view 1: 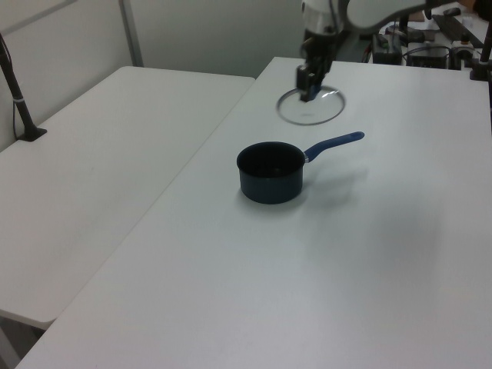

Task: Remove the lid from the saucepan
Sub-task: 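Lift the glass lid off the saucepan and carry it beside the handle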

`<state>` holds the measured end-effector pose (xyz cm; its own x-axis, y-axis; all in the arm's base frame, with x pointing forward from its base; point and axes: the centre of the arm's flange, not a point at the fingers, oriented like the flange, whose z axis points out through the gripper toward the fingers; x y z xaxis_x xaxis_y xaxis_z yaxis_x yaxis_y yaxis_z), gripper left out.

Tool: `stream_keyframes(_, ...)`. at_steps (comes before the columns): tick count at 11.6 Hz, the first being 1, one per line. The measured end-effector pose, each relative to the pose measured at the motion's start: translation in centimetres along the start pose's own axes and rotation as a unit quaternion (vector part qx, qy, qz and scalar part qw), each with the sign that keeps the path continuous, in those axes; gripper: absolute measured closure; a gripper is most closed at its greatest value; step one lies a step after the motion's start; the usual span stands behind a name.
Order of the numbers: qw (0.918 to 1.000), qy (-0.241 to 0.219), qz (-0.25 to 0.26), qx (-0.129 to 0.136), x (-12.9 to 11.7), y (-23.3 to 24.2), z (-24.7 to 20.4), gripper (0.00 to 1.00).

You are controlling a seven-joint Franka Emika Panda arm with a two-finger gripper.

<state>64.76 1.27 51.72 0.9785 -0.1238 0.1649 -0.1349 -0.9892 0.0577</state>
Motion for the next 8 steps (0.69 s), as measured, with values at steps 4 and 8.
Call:
stream_keyframes(4,0.9889,-0.076,-0.127,0.008,-4.7,12.2,-2.9,0.40)
stream_keyframes(8,0.9742,-0.119,-0.188,0.036,-11.1,20.2,1.2,0.40)
